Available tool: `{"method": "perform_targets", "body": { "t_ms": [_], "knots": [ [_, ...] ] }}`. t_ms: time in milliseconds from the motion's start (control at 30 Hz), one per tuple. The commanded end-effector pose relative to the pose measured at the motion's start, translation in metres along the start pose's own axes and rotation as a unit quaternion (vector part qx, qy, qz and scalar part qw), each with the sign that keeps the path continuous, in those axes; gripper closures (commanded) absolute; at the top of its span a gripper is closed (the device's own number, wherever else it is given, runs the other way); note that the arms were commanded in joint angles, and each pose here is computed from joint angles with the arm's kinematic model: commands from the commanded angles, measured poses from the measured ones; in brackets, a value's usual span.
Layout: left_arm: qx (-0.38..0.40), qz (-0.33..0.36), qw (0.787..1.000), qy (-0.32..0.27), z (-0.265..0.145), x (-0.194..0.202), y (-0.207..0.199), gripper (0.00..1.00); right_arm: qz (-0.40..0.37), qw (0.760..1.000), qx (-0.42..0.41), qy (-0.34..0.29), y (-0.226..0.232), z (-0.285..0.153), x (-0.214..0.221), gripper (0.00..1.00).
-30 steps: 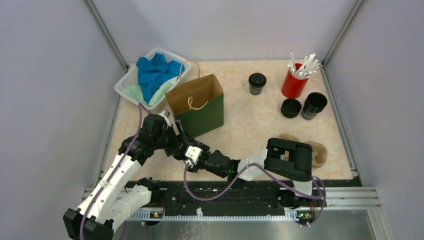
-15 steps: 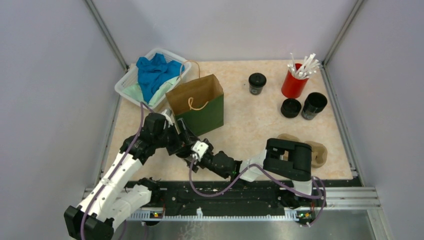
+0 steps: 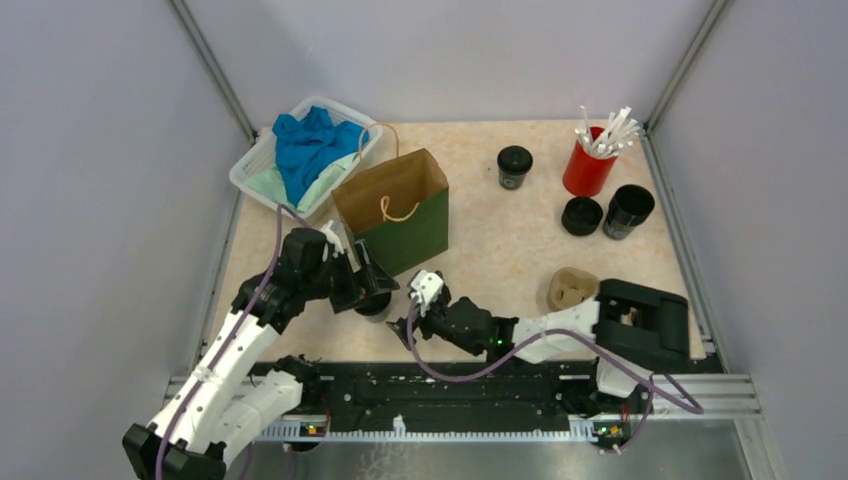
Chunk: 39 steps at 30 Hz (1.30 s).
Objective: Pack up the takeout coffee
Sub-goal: Adjust the coffee cup at the center of the board.
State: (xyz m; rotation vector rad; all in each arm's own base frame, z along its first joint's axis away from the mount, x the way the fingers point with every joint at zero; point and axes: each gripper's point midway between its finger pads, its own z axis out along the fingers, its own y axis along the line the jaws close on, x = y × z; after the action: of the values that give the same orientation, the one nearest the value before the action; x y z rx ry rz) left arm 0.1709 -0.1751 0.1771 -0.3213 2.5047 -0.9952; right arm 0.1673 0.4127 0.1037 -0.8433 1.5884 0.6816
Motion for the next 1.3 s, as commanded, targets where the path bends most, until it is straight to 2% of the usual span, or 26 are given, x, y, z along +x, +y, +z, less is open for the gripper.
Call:
{"method": "perform_targets", "body": {
  "t_ms": [0,100,167,233,367,467,567,633,733,833,867,967,1133,1267],
  "knots": [
    [-0.003,0.022,0.999,-0.038,-0.028,-0.004,-0.005,0.10,0.089,0.994,-0.044,0.056,0.012,-0.026,-0.022,0.08],
    [-0.030,0.004,0.998,-0.057,-0.036,-0.002,0.008,0.17,0.157,0.975,-0.116,0.109,0.032,-0.048,-0.025,0.08],
    [-0.058,-0.025,0.996,-0.063,-0.038,0.004,0.023,0.24,0.205,0.955,-0.156,0.148,0.042,-0.058,-0.029,0.08],
    [-0.090,-0.062,0.992,-0.064,-0.038,0.010,0.039,0.26,0.274,0.930,-0.181,0.168,0.041,-0.062,-0.033,0.07],
    [-0.105,-0.110,0.985,-0.084,-0.032,0.010,0.051,0.21,0.408,0.869,-0.228,0.162,0.033,-0.056,-0.055,0.08],
    [-0.085,-0.116,0.986,-0.082,-0.017,0.008,0.050,0.14,0.450,0.847,-0.228,0.167,0.014,-0.040,-0.057,0.08],
    [-0.091,-0.119,0.986,-0.071,-0.005,0.004,0.059,0.13,0.508,0.809,-0.246,0.166,0.000,-0.027,-0.058,0.07],
    [-0.096,-0.113,0.986,-0.081,-0.007,-0.005,0.062,0.13,0.525,0.793,-0.260,0.169,-0.002,-0.017,-0.058,0.09],
    [-0.098,-0.112,0.984,-0.097,-0.010,-0.015,0.066,0.16,0.541,0.785,-0.259,0.158,-0.004,-0.004,-0.059,0.10],
    [-0.072,-0.128,0.985,-0.095,0.001,-0.016,0.069,0.29,0.555,0.779,-0.251,0.153,-0.007,0.009,-0.057,0.13],
    [-0.061,-0.133,0.984,-0.099,0.004,-0.019,0.070,0.31,0.558,0.777,-0.249,0.150,-0.008,0.012,-0.056,0.14],
    [-0.016,-0.124,0.985,-0.122,0.006,-0.030,0.059,0.31,0.565,0.773,-0.247,0.149,-0.008,0.021,-0.051,0.16],
    [-0.054,-0.136,0.982,-0.116,0.004,-0.020,0.077,0.33,0.583,0.758,-0.254,0.144,-0.002,0.031,-0.047,0.21],
    [-0.073,-0.140,0.980,-0.120,0.002,-0.013,0.089,0.34,0.582,0.760,-0.242,0.158,0.004,0.035,-0.036,0.22]
  ]
}}
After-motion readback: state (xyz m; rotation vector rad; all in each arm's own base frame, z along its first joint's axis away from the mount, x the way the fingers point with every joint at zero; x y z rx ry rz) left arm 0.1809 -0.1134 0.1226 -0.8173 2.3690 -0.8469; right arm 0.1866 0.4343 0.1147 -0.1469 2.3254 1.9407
